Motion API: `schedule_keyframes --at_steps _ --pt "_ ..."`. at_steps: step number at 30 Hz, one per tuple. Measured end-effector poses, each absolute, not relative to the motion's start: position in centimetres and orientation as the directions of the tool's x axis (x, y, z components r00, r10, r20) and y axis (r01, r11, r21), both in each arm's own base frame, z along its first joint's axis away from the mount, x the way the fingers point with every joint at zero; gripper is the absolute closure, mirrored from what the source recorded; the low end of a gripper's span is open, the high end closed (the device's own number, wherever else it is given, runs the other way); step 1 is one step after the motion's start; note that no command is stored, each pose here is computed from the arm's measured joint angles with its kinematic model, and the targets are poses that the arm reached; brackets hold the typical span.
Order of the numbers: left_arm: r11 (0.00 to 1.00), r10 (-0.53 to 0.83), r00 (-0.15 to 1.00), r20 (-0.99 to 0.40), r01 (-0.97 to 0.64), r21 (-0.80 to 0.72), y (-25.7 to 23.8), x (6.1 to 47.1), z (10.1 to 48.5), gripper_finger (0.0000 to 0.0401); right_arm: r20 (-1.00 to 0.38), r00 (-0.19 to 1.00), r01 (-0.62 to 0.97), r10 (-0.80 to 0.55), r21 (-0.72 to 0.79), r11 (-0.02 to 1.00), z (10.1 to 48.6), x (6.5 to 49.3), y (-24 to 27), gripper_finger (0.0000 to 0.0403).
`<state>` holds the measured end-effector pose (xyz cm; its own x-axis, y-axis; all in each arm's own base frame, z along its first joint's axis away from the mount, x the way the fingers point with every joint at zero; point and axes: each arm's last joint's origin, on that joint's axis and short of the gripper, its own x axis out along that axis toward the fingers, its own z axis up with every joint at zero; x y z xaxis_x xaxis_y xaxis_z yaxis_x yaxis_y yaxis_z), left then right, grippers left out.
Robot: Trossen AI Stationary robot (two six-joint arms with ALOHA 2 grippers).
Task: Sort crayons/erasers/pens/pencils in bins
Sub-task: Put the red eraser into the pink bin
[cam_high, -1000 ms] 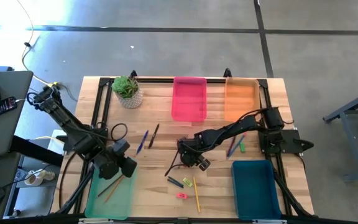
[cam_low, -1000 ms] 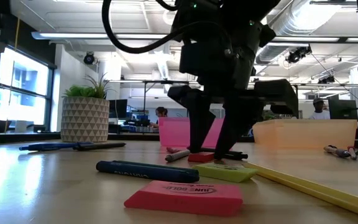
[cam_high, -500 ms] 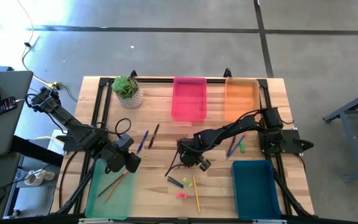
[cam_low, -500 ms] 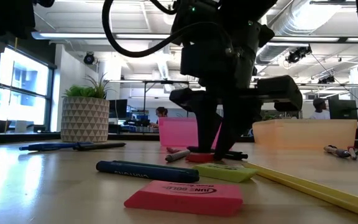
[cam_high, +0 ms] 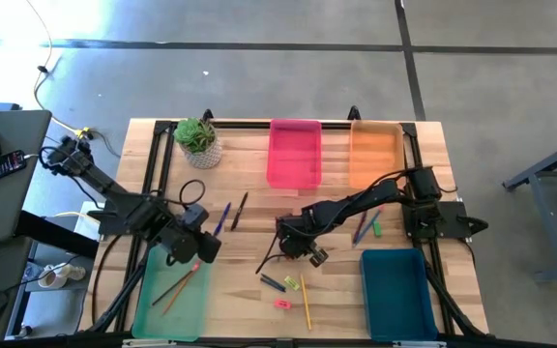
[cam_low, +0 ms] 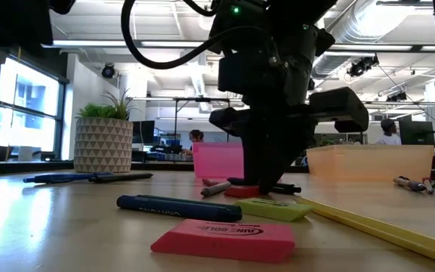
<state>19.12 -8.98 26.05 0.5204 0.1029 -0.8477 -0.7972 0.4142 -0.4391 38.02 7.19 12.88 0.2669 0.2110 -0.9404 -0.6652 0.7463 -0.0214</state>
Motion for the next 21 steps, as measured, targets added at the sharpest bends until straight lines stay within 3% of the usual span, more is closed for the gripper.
schedule_keyframes --at_steps 6,14,21 --pt "0.454 0.132 0.514 -0.848 -0.792 -0.409 -7.9 19.6 26.0 0.0314 -0.934 0.255 -0.597 0.250 0.051 0.801 14.2 37.5 5.8 0.0348" --pt "0.491 0.177 0.497 -0.850 -0.793 -0.361 -6.1 20.2 26.0 0.0314 -0.892 0.369 -0.470 0.263 0.065 0.880 17.3 37.6 3.1 0.0348" --pt "0.509 0.192 0.482 -0.855 -0.794 -0.333 -4.8 20.5 26.0 0.0314 -0.834 0.516 -0.301 0.198 0.039 0.953 20.9 37.4 -0.2 0.0348"
